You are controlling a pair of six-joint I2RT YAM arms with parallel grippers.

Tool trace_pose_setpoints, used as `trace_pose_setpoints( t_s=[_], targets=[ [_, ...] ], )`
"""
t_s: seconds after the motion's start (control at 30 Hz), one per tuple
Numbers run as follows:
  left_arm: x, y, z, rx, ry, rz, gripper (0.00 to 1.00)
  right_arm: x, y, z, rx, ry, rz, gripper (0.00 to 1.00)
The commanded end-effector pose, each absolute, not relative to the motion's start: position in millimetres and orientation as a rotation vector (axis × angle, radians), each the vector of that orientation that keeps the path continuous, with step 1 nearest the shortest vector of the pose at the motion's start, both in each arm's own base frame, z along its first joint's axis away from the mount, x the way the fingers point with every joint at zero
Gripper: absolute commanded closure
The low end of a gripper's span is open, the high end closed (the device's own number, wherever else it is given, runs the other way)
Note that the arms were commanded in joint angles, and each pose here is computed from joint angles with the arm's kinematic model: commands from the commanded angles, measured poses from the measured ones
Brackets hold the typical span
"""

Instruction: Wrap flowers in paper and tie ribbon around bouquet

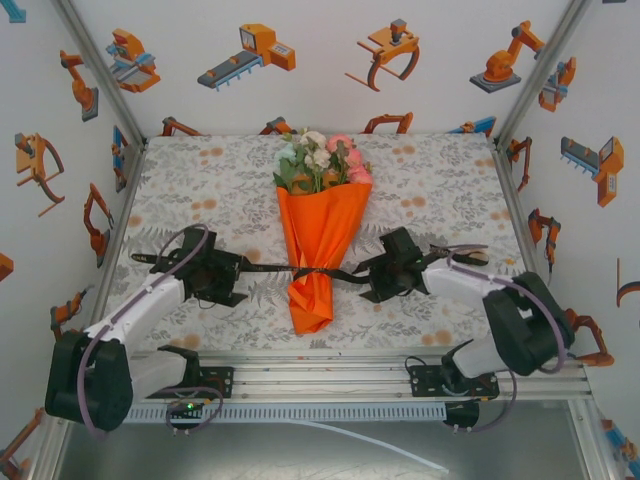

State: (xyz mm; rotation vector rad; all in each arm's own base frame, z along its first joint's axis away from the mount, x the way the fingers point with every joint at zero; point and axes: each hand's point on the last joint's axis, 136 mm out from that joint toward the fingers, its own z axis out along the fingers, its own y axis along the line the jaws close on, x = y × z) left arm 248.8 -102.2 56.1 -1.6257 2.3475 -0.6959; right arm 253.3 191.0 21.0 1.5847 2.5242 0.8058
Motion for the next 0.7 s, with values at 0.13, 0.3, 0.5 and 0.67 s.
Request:
trace_pose_setpoints(
  t_s=[0.13,0.3,0.5,0.67],
  targets=[
    [267,-123,60,-1.775,2.204,-0.817,0.24,284,227,28,1.683,2.408,0.963,0.39],
    [279,-127,58,-1.755,2.183,-0.842,0.21,291,225,22,1.677,2.369,0.968,0.48],
    [286,-151,47,-1.708,2.285,-0.878,0.21,292,222,24,1.656,2.343,0.974,0.80],
    [293,-157,43,-1.671,2.297,-0.875,0.45,293,223,26,1.635,2.345,0.988,0.90]
  ],
)
